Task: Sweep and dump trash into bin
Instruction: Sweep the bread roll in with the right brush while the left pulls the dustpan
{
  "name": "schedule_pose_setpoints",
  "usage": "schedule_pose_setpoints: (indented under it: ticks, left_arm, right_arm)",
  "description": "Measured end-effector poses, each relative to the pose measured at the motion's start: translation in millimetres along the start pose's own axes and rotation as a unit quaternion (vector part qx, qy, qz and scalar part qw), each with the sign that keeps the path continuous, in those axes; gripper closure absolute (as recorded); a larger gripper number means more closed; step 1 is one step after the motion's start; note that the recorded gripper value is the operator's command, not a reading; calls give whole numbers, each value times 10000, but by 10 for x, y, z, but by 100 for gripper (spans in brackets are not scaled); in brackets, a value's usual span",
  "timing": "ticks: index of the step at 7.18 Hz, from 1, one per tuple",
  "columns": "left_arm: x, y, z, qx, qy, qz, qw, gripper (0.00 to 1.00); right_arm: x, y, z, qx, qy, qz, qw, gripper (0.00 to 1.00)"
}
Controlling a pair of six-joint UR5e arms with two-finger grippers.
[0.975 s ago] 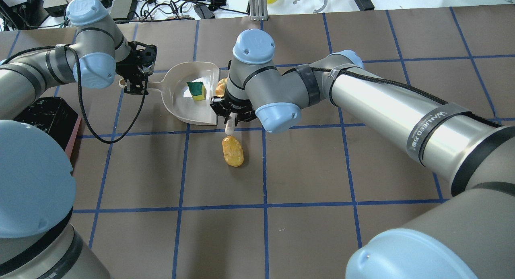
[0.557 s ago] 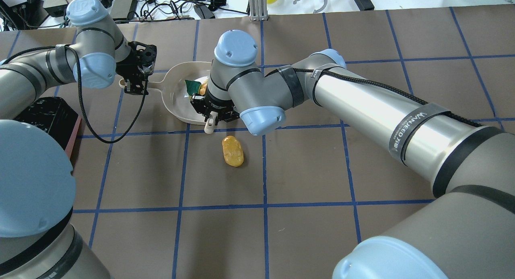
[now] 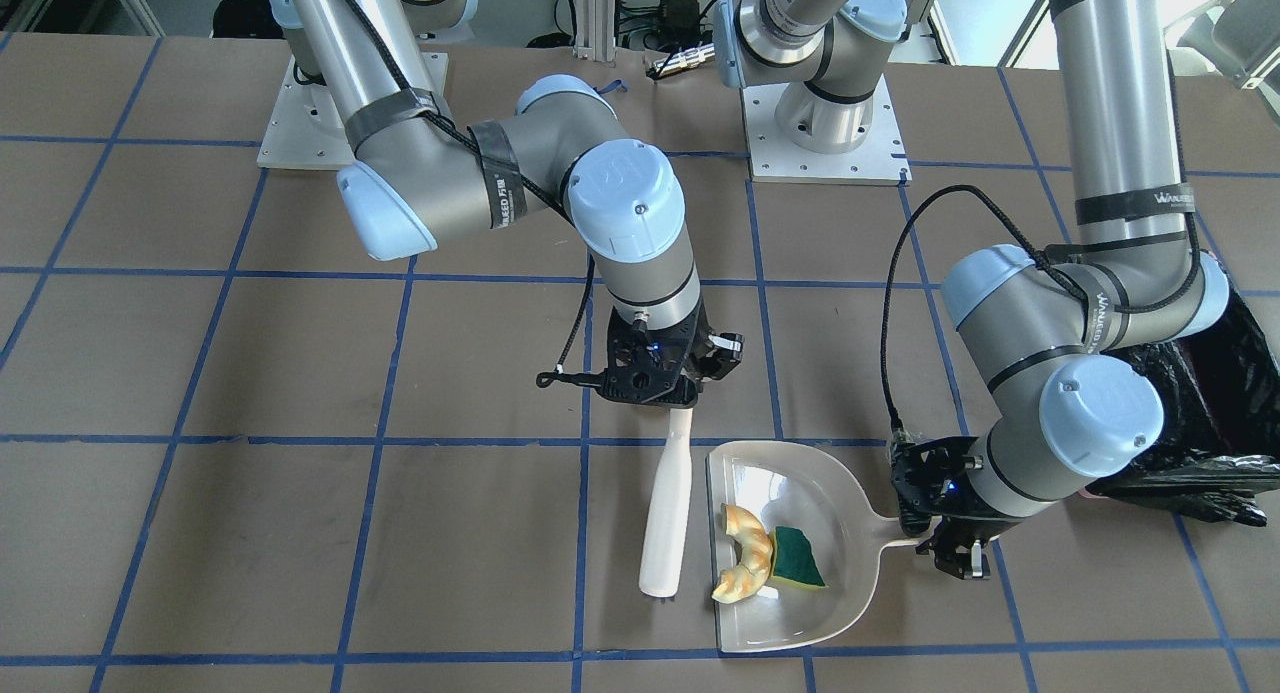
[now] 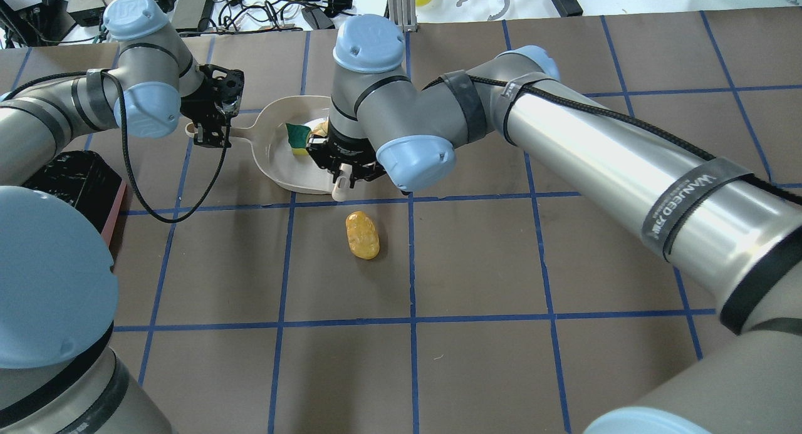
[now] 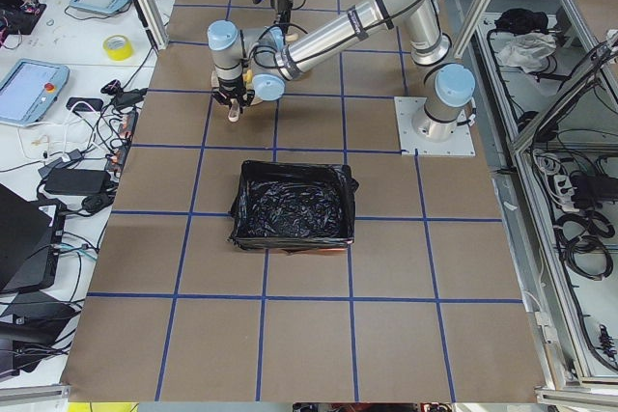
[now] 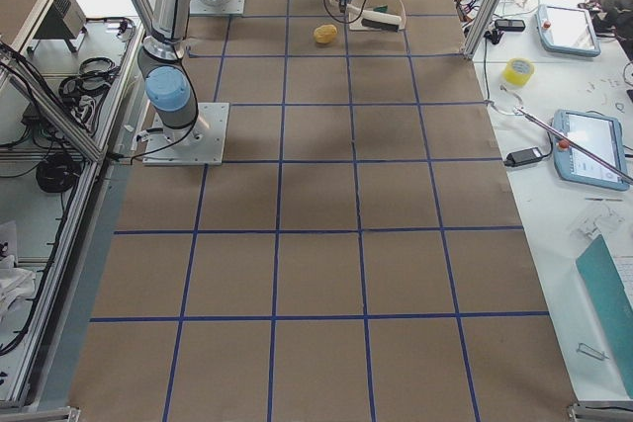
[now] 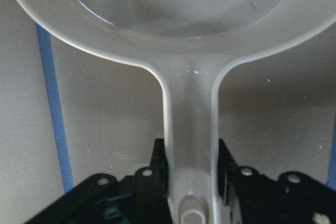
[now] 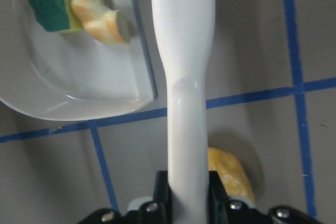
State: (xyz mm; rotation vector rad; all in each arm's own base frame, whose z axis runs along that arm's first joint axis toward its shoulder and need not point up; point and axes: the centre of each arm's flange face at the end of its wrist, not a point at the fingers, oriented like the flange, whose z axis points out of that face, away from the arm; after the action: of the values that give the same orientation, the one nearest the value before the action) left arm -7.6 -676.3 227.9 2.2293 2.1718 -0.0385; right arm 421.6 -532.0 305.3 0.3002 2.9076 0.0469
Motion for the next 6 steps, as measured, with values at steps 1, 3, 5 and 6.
schedule_pose_setpoints:
  ticks: [1, 3, 5, 6]
  left_arm:
    - [0, -2, -10, 7, -10, -7, 10000, 100]
    - [8, -21, -137, 69, -118, -18, 9999, 100]
    - [44, -54, -211, 158, -162, -4, 9997, 100]
    - [164, -69, -250, 120, -107, 31, 9999, 100]
  right_arm:
    - [178, 20, -179, -24, 293, -13, 9996, 100]
    - [621, 312, -283, -71, 918, -11, 9957, 100]
    - [1029, 853, -206, -154, 1111, -59, 9937, 100]
    - [1179, 1096, -117, -143, 1089, -33, 9939, 100]
